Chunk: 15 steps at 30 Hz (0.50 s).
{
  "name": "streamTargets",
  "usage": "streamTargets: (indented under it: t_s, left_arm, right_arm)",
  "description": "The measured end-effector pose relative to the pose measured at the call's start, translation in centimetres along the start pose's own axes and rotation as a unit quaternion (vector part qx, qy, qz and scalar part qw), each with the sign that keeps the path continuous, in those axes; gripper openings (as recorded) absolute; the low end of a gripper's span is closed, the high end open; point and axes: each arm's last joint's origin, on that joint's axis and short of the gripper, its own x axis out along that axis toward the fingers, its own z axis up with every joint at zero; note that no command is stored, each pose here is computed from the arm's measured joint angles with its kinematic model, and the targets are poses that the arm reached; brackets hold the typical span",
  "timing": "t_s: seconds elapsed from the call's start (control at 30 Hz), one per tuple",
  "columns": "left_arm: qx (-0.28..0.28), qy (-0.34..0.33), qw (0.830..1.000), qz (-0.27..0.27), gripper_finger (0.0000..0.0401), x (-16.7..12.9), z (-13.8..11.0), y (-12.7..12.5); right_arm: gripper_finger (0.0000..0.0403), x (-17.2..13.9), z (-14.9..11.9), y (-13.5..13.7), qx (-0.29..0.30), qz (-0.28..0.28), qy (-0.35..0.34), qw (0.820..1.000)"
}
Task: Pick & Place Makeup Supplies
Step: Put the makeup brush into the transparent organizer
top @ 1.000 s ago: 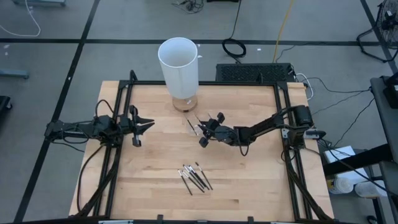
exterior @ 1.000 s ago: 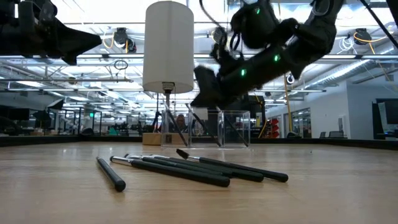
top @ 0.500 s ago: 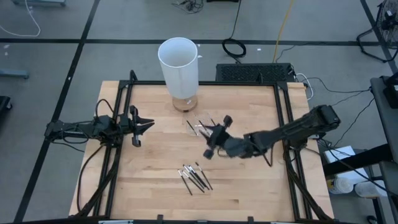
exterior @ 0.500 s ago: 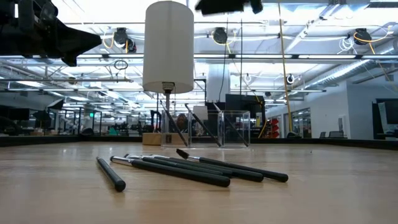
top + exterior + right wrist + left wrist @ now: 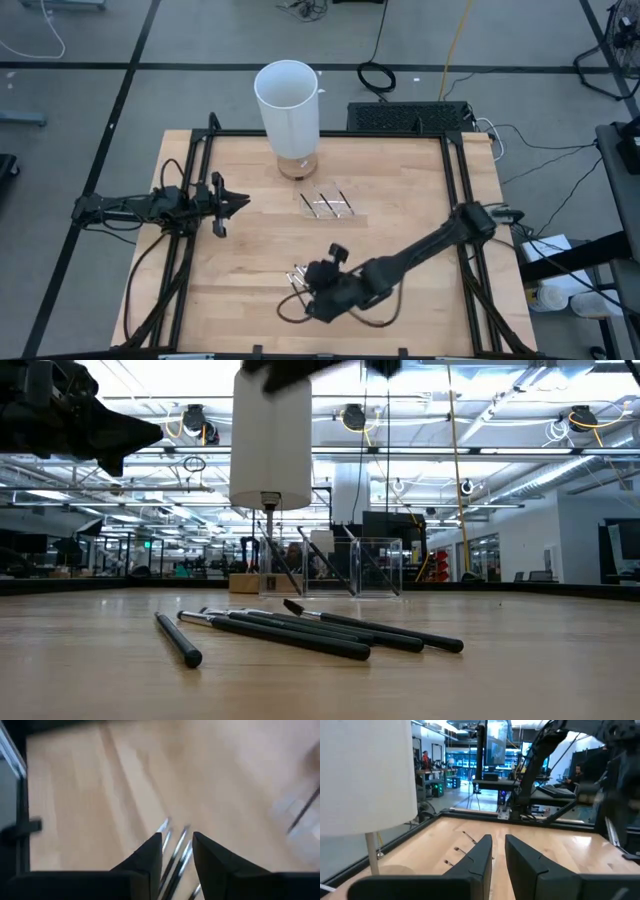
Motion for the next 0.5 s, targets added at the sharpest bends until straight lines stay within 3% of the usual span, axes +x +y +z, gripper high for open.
streamTargets:
  t_s: [0.17,0.5]
  left_arm:
    - [-0.004,0.000,1.000,-0.001,0.0062,0.0,0.0,0.0]
    - [0.019,-0.041,0.999,0.000,0.0062,0.0,0.8,0.0]
  right_arm:
    - [0.0108,2.4,-1.3,-0.6,0.069,0.004,0.095,0.993]
    - [0.0152,5.5,-3.2,-3.4,0.147,-0.021,0.178,0.973]
